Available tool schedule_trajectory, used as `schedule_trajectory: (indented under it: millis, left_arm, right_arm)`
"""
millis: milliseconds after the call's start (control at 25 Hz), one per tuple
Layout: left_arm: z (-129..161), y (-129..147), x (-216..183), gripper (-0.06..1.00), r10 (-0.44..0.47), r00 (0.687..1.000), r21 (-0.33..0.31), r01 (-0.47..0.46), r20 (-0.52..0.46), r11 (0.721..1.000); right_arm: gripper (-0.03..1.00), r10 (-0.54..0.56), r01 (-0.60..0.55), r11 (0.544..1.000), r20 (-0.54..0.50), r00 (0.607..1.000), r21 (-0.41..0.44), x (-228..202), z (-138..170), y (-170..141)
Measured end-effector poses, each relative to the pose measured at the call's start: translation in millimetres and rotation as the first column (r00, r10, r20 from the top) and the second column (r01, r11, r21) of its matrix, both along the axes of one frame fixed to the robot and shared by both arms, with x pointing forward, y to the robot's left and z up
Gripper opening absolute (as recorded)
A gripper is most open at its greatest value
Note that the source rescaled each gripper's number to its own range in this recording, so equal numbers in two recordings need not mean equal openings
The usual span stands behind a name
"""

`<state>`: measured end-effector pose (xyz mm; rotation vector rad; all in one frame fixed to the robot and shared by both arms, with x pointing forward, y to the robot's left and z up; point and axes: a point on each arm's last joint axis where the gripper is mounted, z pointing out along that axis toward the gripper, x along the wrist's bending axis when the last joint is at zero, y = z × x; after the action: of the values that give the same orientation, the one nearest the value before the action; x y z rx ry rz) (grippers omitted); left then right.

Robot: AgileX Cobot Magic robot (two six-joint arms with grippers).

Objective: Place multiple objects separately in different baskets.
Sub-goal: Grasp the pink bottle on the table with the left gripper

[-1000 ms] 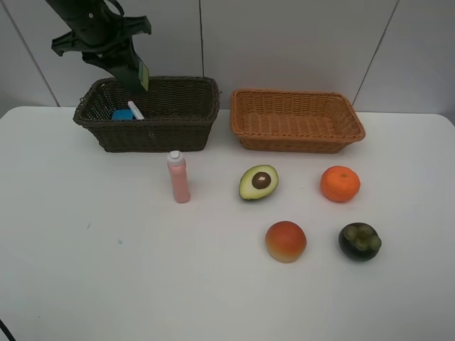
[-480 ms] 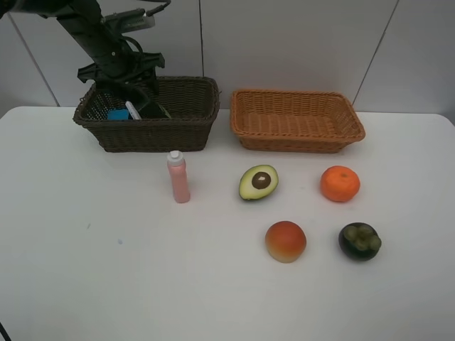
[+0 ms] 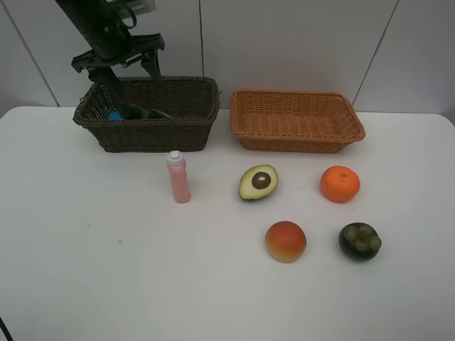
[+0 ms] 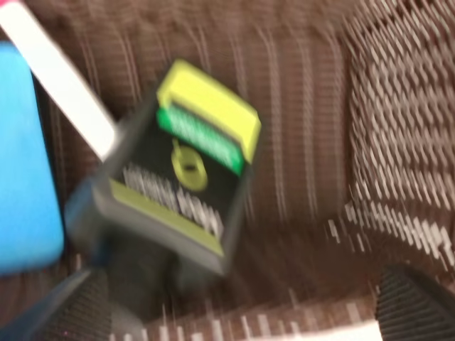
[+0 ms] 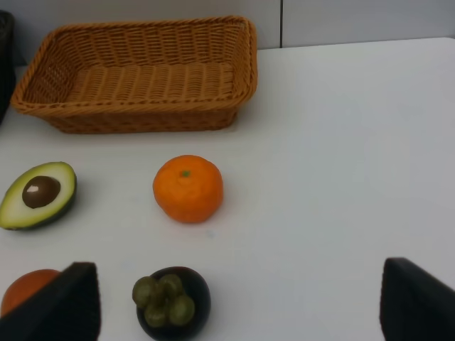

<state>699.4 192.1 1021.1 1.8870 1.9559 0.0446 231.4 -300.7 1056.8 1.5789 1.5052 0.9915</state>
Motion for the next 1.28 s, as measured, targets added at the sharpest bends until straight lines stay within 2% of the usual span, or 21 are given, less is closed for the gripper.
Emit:
schedule_trajectory:
  millis: [120,280,560,760,1040,1280]
  left_arm:
    - [15.3,0.3,-7.6,0.92,-0.004,0.999,-0.003,0.004,-0.051,1.000]
    - [19.0,-10.3,-19.8,0.92,-0.016,0.997,-0.010,0.015,-0.075,1.000]
    - [2.4,-75.4,-69.3,0.92,-0.104,0.974,-0.013,0.104,-0.199,0.994]
    - [-13.6,-110.2,-94.7,0.92,-0.123,0.963,0.083,0.147,-0.239,0.986]
    - [-28.6,-113.8,-93.9,0.92,-0.038,0.966,0.154,0.080,-0.257,0.985]
    - [-55.6,-114.3,-93.4,0.92,-0.003,0.947,0.183,0.065,-0.320,0.981]
  right_arm:
    - [0.99,0.000,0.000,1.000,0.000,1.000,0.000,0.0,0.0,0.0]
    - [0.99,0.000,0.000,1.000,0.000,1.000,0.000,0.0,0.0,0.0]
    - [0.99,0.000,0.000,1.000,0.000,1.000,0.000,0.0,0.0,0.0]
    - [0.99,0.000,0.000,1.000,0.000,1.000,0.000,0.0,0.0,0.0]
    - [0.99,0.000,0.000,1.000,0.000,1.000,0.000,0.0,0.0,0.0]
    - [0.99,0.000,0.000,1.000,0.000,1.000,0.000,0.0,0.0,0.0]
